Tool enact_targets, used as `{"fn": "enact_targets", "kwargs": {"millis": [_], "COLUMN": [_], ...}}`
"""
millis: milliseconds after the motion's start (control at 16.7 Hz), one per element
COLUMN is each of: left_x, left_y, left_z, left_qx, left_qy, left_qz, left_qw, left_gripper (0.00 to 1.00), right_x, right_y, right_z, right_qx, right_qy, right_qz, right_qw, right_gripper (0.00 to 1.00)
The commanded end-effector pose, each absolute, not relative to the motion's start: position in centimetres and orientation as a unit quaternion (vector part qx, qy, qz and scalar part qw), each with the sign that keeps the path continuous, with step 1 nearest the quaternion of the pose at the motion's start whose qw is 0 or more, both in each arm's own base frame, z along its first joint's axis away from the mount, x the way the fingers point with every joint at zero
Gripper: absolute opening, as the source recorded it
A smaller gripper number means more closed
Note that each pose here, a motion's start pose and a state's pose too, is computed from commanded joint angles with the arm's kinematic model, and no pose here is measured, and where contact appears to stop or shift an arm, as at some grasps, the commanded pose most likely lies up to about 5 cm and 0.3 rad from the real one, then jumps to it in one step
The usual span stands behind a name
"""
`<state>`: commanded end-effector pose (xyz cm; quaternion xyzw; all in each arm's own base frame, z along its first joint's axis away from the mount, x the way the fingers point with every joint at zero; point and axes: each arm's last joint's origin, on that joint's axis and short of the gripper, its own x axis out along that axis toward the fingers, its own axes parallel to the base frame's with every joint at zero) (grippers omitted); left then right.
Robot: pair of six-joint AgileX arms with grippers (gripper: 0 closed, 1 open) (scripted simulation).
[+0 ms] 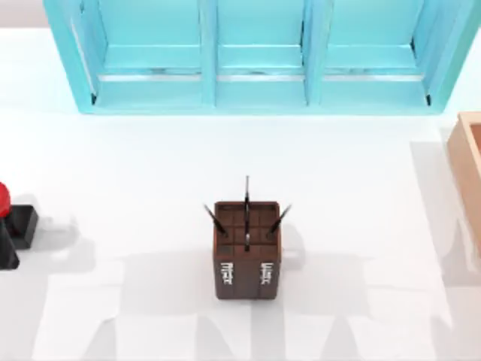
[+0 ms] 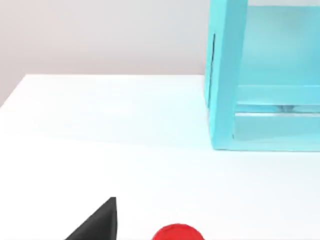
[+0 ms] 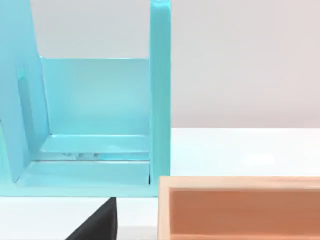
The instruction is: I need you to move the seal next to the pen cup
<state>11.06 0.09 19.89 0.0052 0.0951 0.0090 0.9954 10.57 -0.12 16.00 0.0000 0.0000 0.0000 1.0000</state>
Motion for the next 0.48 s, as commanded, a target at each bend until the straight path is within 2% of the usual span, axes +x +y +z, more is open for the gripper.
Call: {"fn": "enact_targets", "kwargs": {"millis": [240,480], "left_x": [14.0,19.9], "left_y": [0.4,0.9], "left_z": [24.3,26.7], "left_qx": [0.010,0.011], "left_qy": [0.245,0.429], "left_qz": [0.012,0.010], "left_qw": [0.969,0.903], "left_gripper": [1.00,1.00], "right_x": [10.6,10.6], "right_y": [-0.1,-0.1], "right_z": [16.0,16.0], "right_qx": [0.000,0.000], "right_qy": [0.000,0.000], "right_qz": [0.000,0.000], "right_qw": [1.000,1.000], "right_gripper": [1.00,1.00]}}
